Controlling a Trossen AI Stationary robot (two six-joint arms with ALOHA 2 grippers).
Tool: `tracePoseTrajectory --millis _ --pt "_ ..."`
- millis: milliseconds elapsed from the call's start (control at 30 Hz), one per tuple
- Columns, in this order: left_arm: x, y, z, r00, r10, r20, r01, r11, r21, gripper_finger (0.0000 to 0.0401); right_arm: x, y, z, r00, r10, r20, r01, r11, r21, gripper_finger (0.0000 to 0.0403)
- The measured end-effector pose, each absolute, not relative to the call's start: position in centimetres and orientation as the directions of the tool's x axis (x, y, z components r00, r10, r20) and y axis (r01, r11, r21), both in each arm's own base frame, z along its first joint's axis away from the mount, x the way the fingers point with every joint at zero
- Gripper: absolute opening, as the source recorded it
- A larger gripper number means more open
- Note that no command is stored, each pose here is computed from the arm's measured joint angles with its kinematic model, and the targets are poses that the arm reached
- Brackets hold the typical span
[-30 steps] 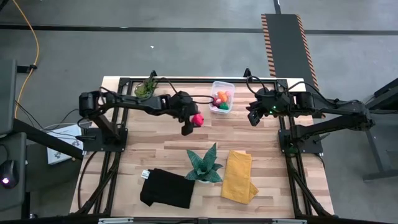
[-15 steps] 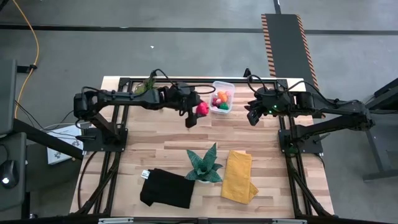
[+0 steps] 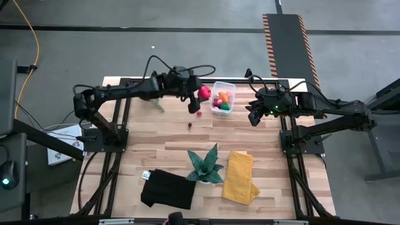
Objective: Pick and placing Produce into tupperware
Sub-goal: Put the apple into the transparent container
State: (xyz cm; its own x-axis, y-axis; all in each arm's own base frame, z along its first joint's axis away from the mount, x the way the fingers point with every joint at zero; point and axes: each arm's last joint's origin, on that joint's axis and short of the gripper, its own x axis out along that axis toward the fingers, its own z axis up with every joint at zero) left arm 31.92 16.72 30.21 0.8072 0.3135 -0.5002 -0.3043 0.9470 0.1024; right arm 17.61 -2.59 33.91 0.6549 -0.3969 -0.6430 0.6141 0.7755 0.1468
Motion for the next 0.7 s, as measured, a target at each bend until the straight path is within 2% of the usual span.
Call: tracePoseTrajectory --millis 300,700 --pt "30.9 18.5 30.2 0.814 0.300 -0.496 -0.308 0.949 0.068 0.0275 17.7 -2.6 34.0 0.658 -0.413 -0.629 0.620 0.772 0.141 0.0113" --pt "31.9 19.2 29.6 0.850 0.280 -0.445 -0.272 0.959 0.084 0.0275 18.0 -2.7 34.3 0.682 -0.424 -0.596 0.617 0.771 0.158 0.0113"
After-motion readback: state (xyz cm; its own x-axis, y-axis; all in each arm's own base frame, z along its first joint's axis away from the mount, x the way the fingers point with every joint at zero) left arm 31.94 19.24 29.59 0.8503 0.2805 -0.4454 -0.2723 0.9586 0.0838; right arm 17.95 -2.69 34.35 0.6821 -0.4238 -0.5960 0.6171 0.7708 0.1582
